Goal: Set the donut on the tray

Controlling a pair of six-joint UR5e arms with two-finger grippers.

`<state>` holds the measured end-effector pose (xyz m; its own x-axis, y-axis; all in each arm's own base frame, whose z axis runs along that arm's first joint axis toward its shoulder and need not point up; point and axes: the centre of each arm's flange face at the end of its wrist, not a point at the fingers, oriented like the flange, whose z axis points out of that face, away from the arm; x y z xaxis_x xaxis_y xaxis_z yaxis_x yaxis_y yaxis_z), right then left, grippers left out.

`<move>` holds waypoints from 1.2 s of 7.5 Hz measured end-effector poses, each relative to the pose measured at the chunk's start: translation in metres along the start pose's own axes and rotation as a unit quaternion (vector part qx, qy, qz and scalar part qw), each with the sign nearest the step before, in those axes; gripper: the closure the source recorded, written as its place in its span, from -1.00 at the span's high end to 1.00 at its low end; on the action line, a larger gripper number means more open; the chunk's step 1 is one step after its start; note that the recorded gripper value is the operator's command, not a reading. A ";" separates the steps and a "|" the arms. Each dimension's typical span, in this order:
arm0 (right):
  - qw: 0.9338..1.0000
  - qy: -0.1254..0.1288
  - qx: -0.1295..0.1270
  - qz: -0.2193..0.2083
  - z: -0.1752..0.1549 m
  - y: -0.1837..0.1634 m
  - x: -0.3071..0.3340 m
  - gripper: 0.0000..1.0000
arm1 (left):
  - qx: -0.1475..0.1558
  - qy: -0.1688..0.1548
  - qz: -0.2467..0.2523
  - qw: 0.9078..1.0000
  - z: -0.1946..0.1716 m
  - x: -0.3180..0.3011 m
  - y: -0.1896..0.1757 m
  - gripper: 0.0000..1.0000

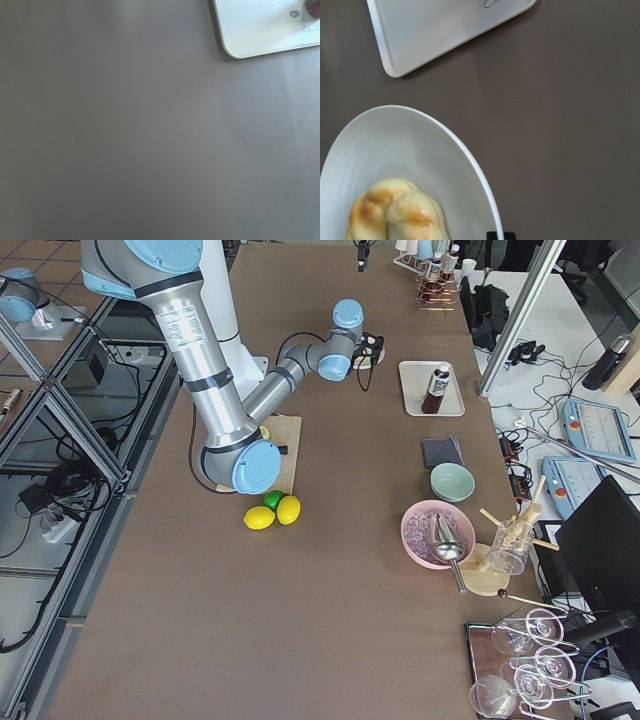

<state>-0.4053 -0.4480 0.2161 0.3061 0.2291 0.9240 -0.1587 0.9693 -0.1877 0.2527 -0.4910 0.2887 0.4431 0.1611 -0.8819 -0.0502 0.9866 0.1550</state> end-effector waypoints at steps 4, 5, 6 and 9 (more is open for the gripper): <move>1.000 -0.003 0.006 -0.013 0.009 0.025 -0.016 -1.00 | -0.021 0.022 -0.036 0.999 0.074 0.119 0.020 0.86; 1.000 -0.003 0.008 -0.015 0.012 0.029 -0.018 -1.00 | -0.027 0.029 -0.044 0.998 0.080 0.132 0.025 0.76; 1.000 -0.003 0.009 -0.016 0.013 0.032 -0.018 -1.00 | -0.030 0.037 -0.052 0.998 0.083 0.142 0.029 0.66; 1.000 -0.012 0.007 -0.013 0.009 0.044 -0.025 -1.00 | -0.030 0.054 -0.063 0.996 0.089 0.150 0.032 0.16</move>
<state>-0.4283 -0.4117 0.1879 0.2880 0.2013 0.9362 -0.1650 0.9735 -0.1586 0.3970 -0.4373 0.2014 0.3499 0.0350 -0.9361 -0.0547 0.9984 0.0169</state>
